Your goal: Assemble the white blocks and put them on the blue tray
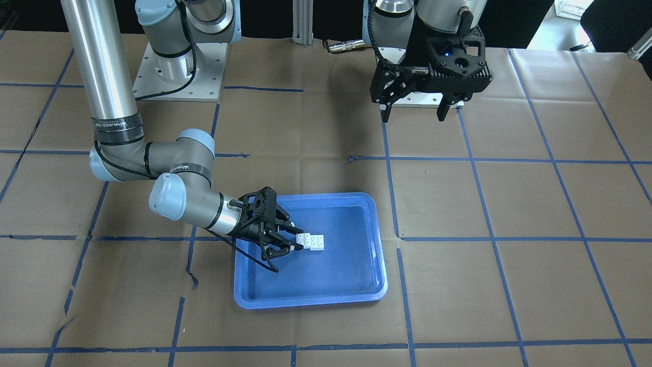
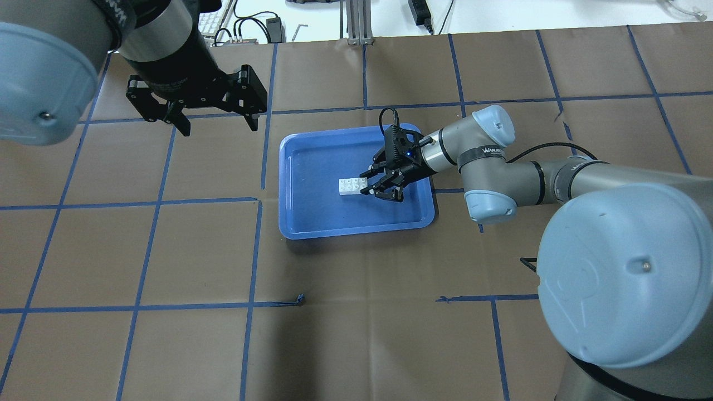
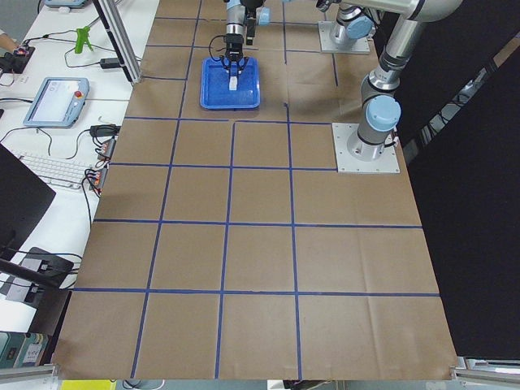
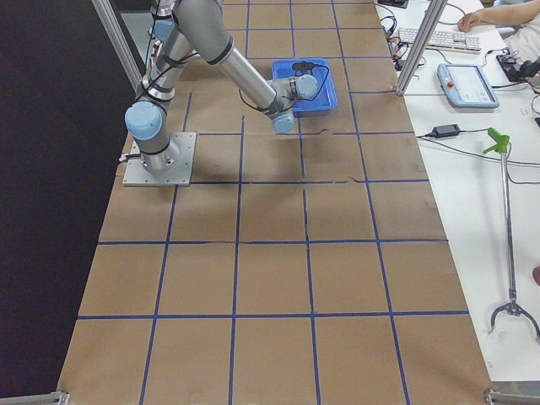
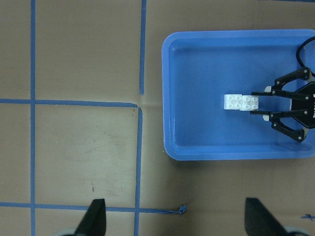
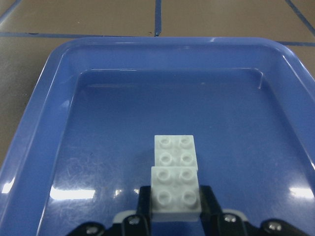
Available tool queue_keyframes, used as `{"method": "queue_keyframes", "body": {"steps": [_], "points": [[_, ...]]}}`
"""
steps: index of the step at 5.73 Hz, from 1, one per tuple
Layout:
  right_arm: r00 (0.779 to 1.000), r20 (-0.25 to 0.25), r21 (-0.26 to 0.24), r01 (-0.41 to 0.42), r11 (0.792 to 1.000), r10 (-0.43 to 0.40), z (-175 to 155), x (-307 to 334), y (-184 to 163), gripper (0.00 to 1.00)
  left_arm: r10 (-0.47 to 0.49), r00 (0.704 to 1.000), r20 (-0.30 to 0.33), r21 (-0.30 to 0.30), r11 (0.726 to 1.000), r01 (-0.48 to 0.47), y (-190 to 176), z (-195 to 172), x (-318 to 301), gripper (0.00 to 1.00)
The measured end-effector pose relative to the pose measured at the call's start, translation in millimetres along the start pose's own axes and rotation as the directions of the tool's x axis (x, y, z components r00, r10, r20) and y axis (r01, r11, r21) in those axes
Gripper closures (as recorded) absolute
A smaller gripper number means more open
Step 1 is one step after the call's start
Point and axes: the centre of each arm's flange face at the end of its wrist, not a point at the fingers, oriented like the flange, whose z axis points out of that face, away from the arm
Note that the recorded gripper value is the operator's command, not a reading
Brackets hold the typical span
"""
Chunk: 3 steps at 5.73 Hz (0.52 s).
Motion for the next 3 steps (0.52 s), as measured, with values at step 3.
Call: {"method": "queue_keyframes", "body": {"steps": [3], "points": [[1.0,0.001,0.0,0.0,1.0,0.0,1.3,0.6,0.3,0.69,0.001,1.0,0.0,0.001,1.0,-0.001,0.5,-0.3,0.2,0.01]]}}
